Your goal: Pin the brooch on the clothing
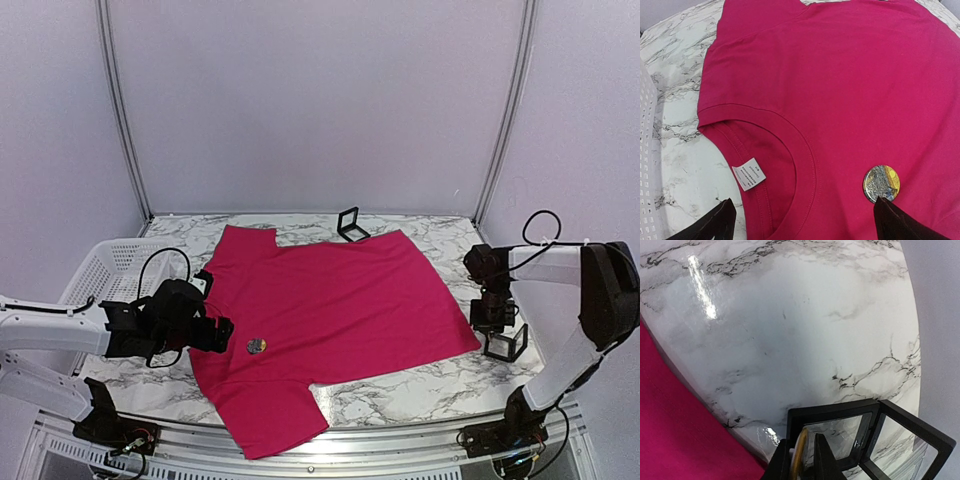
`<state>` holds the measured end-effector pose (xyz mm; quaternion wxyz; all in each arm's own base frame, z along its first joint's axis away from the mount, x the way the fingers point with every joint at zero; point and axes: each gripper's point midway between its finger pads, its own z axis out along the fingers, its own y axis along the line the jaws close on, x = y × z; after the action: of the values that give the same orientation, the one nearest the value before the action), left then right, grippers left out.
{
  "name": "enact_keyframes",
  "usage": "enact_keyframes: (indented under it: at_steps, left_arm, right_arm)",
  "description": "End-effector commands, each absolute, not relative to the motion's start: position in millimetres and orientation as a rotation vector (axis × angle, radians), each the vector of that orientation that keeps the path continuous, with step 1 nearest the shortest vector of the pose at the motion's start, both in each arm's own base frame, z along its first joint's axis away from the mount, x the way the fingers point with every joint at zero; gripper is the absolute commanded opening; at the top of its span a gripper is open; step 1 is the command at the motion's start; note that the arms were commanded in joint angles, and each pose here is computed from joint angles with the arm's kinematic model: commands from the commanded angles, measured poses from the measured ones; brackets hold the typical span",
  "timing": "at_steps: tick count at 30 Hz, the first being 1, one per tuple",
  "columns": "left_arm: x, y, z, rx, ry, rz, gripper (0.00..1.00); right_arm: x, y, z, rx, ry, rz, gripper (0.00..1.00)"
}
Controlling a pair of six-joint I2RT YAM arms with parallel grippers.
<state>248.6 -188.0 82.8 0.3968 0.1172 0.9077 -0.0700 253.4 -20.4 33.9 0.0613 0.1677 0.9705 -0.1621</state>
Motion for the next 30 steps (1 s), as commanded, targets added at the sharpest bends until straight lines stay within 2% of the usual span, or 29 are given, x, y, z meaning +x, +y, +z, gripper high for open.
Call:
enact_keyframes:
  at_steps: [1,4,8,14,24,27,30]
  left_arm:
    - [248,-191,76,0.324,2.308,-0.187,0.99]
    - [248,-192,74,0.333,2.314,-0.189,0.99]
    - [247,-194,74,0.343,2.316,-0.195,0.99]
    - [247,-197,74,0.351,2.317,-0.208,0.99]
    - [247,-198,79,0.356,2.296,-0.231,0.99]
    - [248,-199,89,0.349,2.259,-0.254,0.99]
    - [252,-196,111,0.304,2.186,-0.284,0.99]
  right_arm:
    - [259,-19,40,0.476,2.923,-0.518,0.13]
    - [258,-19,36,0.471,2.929,-0.515,0.13]
    - [259,-19,37,0.471,2.923,-0.517,0.05]
    - [260,-20,47,0.462,2.905,-0.543,0.00]
    - [270,-14,69,0.431,2.880,-0.527,0.00]
    - [283,4,83,0.320,2.858,-0.483,0.00]
    - [306,49,105,0.055,2.805,-0.392,0.00]
